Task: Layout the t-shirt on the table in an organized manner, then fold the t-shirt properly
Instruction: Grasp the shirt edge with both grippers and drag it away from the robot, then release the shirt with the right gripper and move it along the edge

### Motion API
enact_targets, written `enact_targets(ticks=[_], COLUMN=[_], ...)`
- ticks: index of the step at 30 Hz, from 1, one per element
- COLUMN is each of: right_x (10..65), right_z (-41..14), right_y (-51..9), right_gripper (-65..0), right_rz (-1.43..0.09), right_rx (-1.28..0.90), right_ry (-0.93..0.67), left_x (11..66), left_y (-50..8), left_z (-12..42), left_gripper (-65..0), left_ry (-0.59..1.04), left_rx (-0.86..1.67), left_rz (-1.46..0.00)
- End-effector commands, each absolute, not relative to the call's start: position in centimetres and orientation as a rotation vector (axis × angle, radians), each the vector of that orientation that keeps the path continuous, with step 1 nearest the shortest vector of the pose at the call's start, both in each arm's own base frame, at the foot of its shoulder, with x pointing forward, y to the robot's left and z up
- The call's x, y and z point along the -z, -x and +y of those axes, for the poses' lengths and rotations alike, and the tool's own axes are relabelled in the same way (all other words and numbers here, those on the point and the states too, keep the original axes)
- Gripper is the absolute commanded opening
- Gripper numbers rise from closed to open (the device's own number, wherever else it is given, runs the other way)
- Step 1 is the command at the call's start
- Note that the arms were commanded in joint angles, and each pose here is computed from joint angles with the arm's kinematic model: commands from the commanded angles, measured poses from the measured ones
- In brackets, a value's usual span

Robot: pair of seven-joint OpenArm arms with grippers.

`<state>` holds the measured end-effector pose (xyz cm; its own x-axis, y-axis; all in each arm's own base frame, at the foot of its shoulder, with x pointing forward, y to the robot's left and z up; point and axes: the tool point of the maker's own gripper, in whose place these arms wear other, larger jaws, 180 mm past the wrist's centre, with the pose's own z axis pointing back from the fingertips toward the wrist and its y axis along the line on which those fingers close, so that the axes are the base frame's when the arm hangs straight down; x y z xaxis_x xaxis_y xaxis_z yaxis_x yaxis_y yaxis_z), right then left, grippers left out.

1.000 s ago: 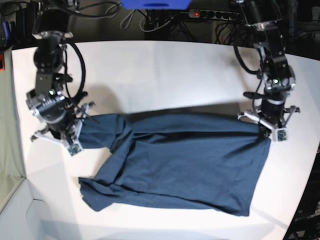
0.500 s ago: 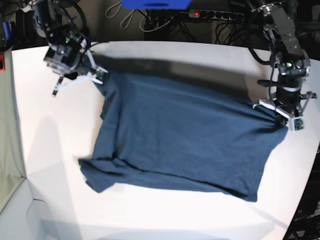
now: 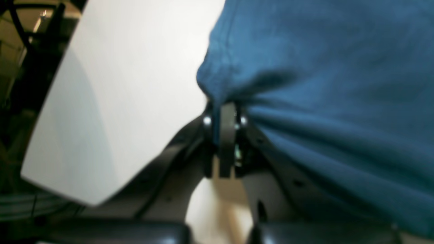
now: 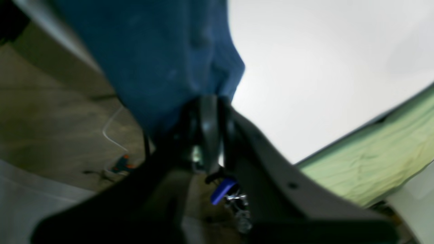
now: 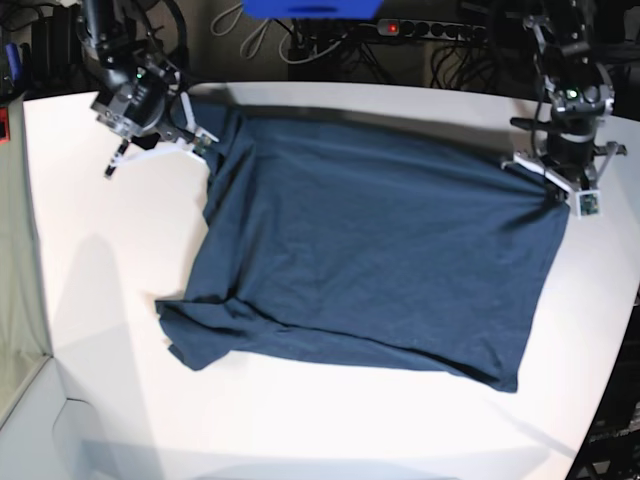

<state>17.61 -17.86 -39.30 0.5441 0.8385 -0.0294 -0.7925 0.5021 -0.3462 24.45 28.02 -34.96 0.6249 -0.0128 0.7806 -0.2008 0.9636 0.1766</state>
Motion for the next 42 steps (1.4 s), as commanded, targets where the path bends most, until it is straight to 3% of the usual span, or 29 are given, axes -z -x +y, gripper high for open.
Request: enact_targets(ticks=[1,7,11,18,25,34,42], right_x=[38.6,38.0,36.6,37.6,35.4,35.1,38.4], right_z=[-18.3,-20.0,-23.3,-19.2,-14.4,-14.1,-11.7], right_y=[-18.2,-18.8,-19.8,-20.0,-25.0,-29.3,-30.5], right_gripper=[-53.1,-31.5,-25.1,-24.8,-24.7,-25.0,-25.1], right_rz=[-0.168,-0.177,-0.224,-0.279,-0.477,-0.507,-0.537], right_rx=[-0.982,-0.902,-0.675,-0.59,-0.536,-0.532,-0.555], right_ry=[0.364,0.389,0.412,0.286,0.181,0.166,0.042], left_x=[33.8,35.2,35.9,36.7,37.3,37.4,37.3], left_y=[-24.7,-22.8,-21.6,-21.1,-20.9,-20.8,-21.0], left_z=[28.5,28.5,28.5,28.6,28.6,28.6,28.6], left_gripper=[-64.7,-64.7,-64.6,-63.8,-44.0,-43.9,-43.9], left_ry=[-0.279,-0.28,-0.283,-0.28,-0.274,-0.273,-0.273], left_rx=[-0.106,-0.096,-0.09,-0.094,-0.099,-0.097,-0.098], left_rz=[-0.931,-0.873,-0.836,-0.811,-0.798,-0.797,-0.8])
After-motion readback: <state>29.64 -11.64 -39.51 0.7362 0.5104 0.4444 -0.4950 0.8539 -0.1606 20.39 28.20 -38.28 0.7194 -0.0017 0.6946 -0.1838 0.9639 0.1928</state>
